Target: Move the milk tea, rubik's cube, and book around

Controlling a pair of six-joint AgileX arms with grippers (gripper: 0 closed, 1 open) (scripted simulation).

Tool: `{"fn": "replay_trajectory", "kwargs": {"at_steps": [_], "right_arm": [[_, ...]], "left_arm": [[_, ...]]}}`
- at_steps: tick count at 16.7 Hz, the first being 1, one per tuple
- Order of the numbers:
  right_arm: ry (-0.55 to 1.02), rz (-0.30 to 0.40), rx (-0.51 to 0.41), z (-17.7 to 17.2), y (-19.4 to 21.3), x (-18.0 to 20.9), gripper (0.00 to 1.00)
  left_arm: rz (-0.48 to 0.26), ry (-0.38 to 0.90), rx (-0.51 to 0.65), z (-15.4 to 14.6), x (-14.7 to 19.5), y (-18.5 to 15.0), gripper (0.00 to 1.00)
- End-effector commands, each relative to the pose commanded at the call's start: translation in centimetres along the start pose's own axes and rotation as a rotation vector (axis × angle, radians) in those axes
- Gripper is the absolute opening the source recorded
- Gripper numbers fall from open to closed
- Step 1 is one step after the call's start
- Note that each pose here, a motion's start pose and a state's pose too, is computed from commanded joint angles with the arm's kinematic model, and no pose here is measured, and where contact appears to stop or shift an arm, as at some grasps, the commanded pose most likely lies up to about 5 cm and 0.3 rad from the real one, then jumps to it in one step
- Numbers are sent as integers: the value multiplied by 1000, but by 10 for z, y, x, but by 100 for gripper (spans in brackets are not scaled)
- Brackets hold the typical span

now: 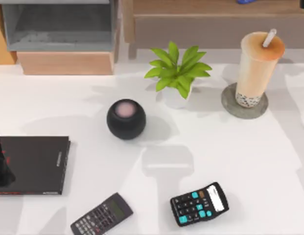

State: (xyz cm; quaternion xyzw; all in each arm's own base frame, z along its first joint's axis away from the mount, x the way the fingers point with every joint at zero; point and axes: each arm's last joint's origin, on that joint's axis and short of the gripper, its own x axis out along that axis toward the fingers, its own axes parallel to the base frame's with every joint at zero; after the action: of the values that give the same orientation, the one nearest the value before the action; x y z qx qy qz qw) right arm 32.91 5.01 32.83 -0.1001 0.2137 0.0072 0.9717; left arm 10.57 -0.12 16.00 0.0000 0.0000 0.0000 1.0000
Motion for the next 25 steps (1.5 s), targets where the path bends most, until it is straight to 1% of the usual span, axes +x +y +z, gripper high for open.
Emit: {"fn": "replay_trajectory", "kwargs": {"at_steps": [3,5,7,9,14,18,21,25], "right_arm": [[-263,-2,92,51,29,-1,0],[-365,-11,150,70,40,-2,0],[-419,-22,190,81,47,-3,0],[-432,-26,204,86,51,-3,0],[-436,-24,206,86,50,-5,0],[-528,23,205,112,63,-5,0],[-556,24,209,129,65,14,0],[-503,-7,209,134,54,59,0]], "left_arm": [[0,0,0,0,0,0,100],[0,0,0,0,0,0,100],[0,0,0,0,0,0,100],[0,0,0,0,0,0,100],[0,0,0,0,0,0,100],[0,0,0,0,0,0,100],[0,0,0,0,0,0,100],[0,0,0,0,0,0,100]]}}
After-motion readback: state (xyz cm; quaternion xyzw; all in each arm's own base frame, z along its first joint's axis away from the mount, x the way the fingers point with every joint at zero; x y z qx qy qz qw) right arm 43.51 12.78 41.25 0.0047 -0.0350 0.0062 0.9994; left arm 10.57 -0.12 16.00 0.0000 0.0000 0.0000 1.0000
